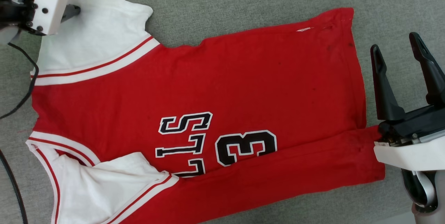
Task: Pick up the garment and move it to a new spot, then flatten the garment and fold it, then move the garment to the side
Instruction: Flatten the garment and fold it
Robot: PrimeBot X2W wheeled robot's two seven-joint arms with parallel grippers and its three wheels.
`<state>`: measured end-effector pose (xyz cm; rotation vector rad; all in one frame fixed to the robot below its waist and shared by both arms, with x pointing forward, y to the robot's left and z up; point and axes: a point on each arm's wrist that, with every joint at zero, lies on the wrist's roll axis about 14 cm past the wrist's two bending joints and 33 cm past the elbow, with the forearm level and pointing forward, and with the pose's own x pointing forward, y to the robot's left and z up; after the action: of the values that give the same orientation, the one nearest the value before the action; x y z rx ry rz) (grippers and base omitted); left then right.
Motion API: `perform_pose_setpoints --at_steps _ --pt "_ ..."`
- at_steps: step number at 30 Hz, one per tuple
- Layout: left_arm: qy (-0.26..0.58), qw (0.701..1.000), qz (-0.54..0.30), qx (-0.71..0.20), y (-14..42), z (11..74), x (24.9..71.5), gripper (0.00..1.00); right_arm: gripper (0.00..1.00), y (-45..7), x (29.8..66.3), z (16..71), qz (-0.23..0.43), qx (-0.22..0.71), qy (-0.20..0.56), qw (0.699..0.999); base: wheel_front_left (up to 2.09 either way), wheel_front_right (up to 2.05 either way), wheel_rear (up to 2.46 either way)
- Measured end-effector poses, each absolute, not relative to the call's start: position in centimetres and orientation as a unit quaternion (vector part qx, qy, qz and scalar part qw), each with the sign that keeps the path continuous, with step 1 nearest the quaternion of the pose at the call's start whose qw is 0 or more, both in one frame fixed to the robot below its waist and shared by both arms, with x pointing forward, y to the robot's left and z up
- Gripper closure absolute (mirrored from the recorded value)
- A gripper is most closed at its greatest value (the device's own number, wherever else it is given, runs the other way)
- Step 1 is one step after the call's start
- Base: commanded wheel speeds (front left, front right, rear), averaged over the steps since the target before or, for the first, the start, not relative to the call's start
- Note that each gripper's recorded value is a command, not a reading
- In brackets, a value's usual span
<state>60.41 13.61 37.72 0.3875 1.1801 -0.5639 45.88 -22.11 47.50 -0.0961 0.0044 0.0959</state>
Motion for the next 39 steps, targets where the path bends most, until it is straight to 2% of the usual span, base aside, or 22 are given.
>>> perform_pose_setpoints --at_steps 3,4,5,13,19,23,26,31,39 --pt "0.553 0.769 -0.265 0.182 13.5 37.0 60.4 0.00 0.00 -22.2 46.0 46.9 0.047 -0.049 0.009 0.998 0.00 0.00 0.00" --pt "0.553 0.768 -0.266 0.183 13.5 37.0 60.3 0.57 0.00 -22.3 46.0 46.8 0.047 -0.049 0.010 0.998 0.00 0.00 0.00" --pt "0.554 0.768 -0.267 0.181 13.4 37.1 60.3 1.00 0.00 -22.4 46.0 46.9 0.046 -0.050 0.009 0.998 0.00 0.00 0.00" --pt "0.530 0.780 -0.278 0.182 13.0 39.3 59.1 1.00 0.00 -23.4 47.3 51.0 0.054 -0.096 -0.032 0.993 0.00 0.00 0.00" --pt "0.487 0.802 -0.297 0.180 11.9 42.8 57.8 1.00 0.00 -23.3 49.2 54.9 0.087 -0.162 -0.016 0.983 0.00 0.00 0.00" --pt "0.466 0.812 -0.302 0.180 11.9 44.6 56.7 1.00 0.00 -22.8 50.6 54.8 0.121 -0.197 0.055 0.971 0.00 0.00 0.00" --pt "0.457 0.816 -0.305 0.180 12.1 45.5 55.7 1.00 0.00 -22.9 51.2 53.2 0.142 -0.222 0.141 0.954 0.00 0.00 0.00" --pt "0.445 0.821 -0.306 0.183 12.8 46.3 54.9 1.00 0.00 -22.8 50.5 48.7 0.179 -0.223 0.320 0.903 0.00 0.00 0.00" --pt "0.437 0.825 -0.317 0.166 12.8 45.6 54.7 1.00 0.00 -23.4 51.4 44.3 0.177 -0.181 0.481 0.839 0.00 0.00 0.00"
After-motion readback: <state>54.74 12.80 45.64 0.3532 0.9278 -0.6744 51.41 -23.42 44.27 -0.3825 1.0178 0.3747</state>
